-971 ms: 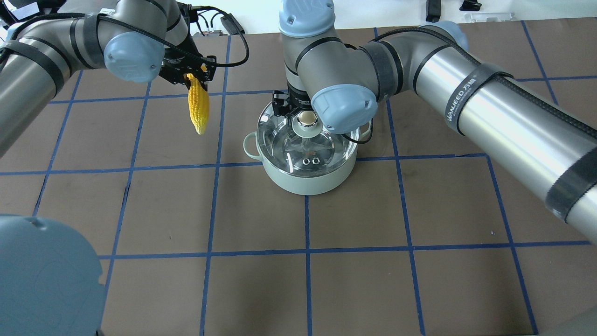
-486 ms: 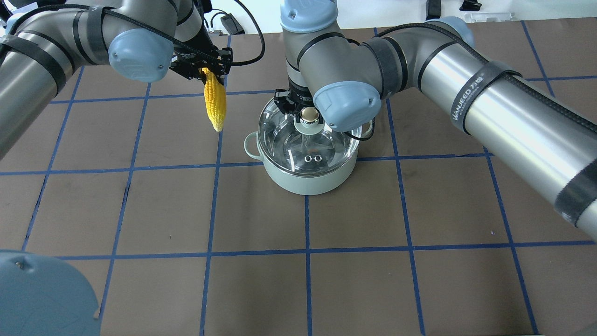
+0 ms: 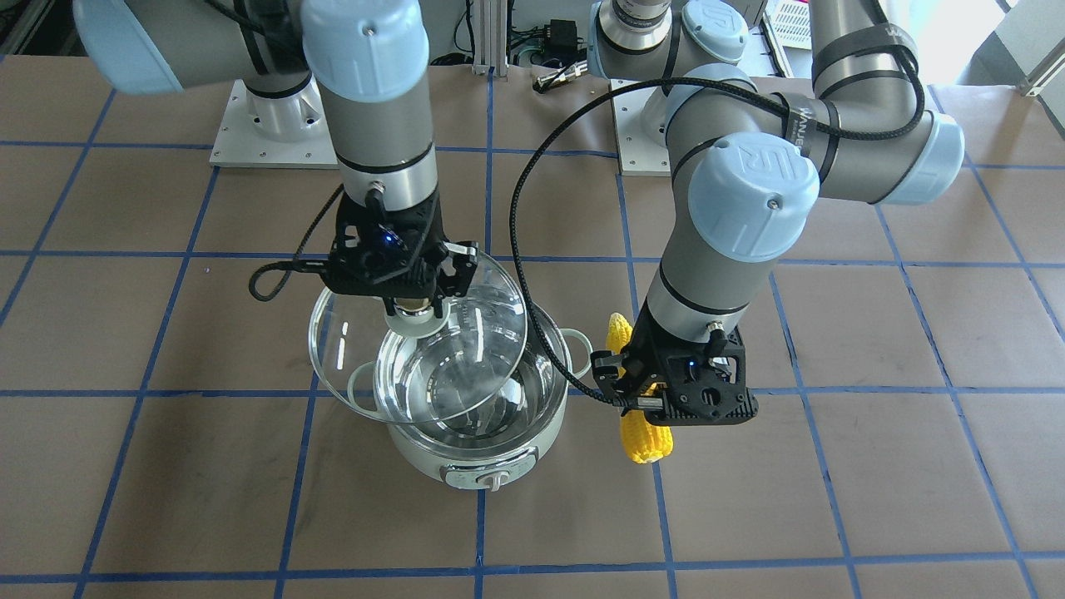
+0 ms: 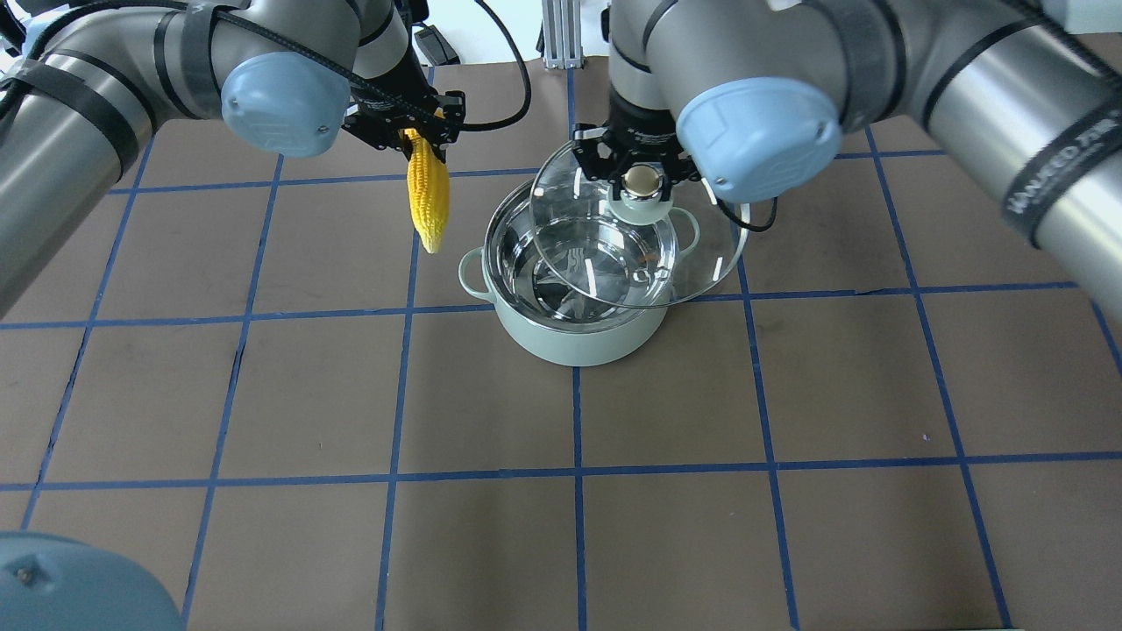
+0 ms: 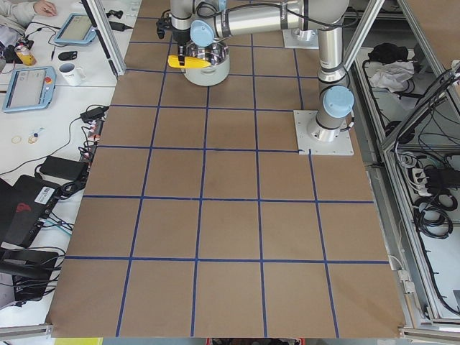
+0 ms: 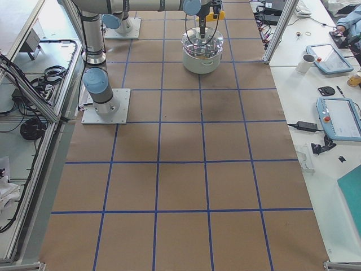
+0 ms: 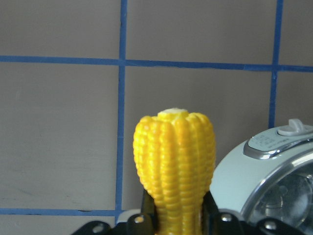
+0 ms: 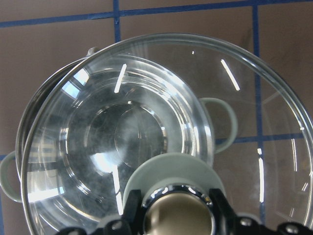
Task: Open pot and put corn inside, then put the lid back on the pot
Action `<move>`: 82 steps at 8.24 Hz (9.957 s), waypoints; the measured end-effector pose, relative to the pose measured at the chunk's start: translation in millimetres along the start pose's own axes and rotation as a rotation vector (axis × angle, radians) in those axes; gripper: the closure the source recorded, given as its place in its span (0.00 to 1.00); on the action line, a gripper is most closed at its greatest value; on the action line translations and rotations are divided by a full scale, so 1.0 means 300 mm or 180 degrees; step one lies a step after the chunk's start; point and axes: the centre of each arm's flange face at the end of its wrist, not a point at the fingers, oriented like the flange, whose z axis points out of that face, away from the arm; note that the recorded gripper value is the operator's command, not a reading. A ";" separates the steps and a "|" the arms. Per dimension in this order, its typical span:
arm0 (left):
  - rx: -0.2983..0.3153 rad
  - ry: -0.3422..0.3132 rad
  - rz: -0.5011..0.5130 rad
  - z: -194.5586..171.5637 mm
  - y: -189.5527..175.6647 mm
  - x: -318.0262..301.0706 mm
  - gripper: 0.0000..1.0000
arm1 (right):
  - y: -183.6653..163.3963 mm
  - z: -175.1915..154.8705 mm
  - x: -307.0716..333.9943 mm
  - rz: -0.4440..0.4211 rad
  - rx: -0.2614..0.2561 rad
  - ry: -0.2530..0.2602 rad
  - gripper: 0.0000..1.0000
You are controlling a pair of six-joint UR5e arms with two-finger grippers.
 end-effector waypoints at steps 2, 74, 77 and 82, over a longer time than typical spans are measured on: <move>-0.0006 0.0037 0.0123 -0.044 0.074 0.140 1.00 | 0.015 -0.168 0.250 -0.0099 -0.0126 0.0050 0.81; -0.0229 -0.0260 0.0094 -0.323 0.233 -0.210 0.00 | -0.016 0.253 -0.187 -0.0153 -0.0067 -0.0028 0.00; -0.0221 -0.0247 0.0072 -0.326 0.231 -0.208 0.00 | -0.017 0.019 0.014 -0.0210 -0.0036 0.0003 0.00; -0.0194 -0.0204 0.0062 -0.335 0.233 -0.196 0.00 | -0.007 -0.291 0.603 0.0039 -0.0145 0.0114 0.00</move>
